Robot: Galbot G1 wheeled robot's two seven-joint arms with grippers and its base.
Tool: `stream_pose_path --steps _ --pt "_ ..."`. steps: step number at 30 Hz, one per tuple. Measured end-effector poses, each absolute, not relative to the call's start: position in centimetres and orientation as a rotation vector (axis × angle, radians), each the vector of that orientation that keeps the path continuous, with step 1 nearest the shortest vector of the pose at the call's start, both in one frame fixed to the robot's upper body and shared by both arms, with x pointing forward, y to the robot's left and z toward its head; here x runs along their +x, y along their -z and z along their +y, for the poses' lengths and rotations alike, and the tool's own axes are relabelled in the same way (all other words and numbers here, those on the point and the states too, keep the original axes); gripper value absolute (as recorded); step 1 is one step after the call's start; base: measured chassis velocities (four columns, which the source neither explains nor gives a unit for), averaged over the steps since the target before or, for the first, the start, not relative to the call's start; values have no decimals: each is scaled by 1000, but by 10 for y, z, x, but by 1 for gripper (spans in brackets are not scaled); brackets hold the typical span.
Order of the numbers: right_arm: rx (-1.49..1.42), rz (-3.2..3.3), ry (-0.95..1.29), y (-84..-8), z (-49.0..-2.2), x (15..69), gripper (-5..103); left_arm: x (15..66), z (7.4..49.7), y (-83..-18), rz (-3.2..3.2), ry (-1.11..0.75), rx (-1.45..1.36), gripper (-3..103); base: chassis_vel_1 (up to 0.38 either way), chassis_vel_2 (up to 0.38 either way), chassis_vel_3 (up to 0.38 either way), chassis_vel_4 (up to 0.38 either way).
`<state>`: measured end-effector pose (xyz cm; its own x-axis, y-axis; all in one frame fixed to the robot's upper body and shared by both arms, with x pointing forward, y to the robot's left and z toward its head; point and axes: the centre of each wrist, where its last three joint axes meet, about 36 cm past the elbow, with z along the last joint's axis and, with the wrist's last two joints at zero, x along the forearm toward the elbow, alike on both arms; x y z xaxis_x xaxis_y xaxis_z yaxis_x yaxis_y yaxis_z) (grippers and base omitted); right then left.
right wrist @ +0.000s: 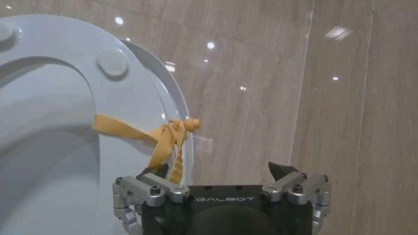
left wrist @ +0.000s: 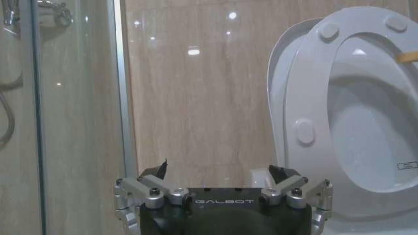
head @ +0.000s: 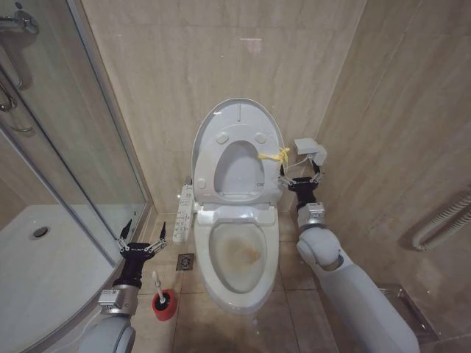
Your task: Open the toilet lid, clean the toilet bowl with a toilet brush, close the toilet lid, and flush.
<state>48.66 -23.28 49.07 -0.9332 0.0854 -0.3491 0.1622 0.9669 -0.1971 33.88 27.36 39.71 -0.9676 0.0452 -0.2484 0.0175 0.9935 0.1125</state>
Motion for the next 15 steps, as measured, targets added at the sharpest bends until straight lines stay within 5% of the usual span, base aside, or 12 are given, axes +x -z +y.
stream_pose_path --steps 15 --pt "176 2788 339 -488 -217 503 100 339 274 -397 2884 -160 46 100 0 0 0 0"
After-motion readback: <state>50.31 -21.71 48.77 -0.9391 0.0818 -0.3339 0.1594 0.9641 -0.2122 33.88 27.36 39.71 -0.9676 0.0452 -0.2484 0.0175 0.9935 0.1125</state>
